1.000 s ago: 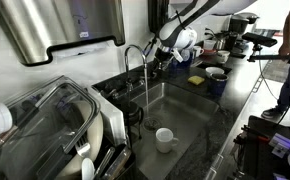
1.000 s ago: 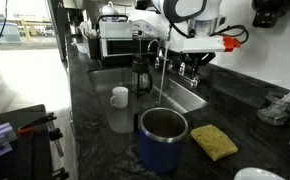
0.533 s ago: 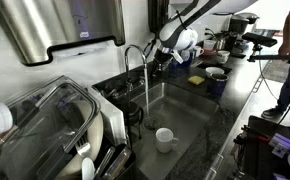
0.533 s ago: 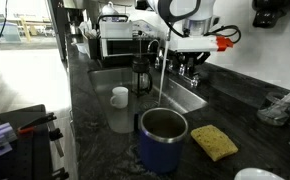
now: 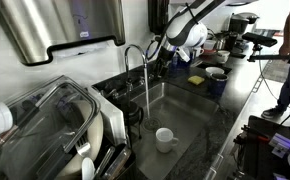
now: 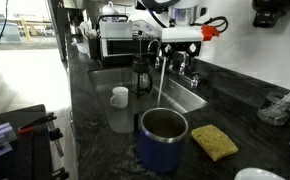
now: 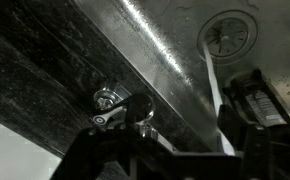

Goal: Move the tap faucet from right to left

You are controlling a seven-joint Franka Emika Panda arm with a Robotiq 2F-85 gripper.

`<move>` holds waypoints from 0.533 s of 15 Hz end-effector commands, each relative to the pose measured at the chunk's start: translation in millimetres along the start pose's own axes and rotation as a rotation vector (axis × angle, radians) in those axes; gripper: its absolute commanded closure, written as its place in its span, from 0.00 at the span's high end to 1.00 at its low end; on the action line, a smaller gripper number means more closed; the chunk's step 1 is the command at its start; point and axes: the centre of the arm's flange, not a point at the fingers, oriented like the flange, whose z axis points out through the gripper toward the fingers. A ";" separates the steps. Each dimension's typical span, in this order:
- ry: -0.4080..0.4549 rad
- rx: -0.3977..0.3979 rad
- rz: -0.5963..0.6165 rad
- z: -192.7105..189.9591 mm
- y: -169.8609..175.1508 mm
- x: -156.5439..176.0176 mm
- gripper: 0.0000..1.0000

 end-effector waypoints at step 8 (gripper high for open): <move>-0.035 -0.195 0.085 -125.1 -6.6 -34.7 1.00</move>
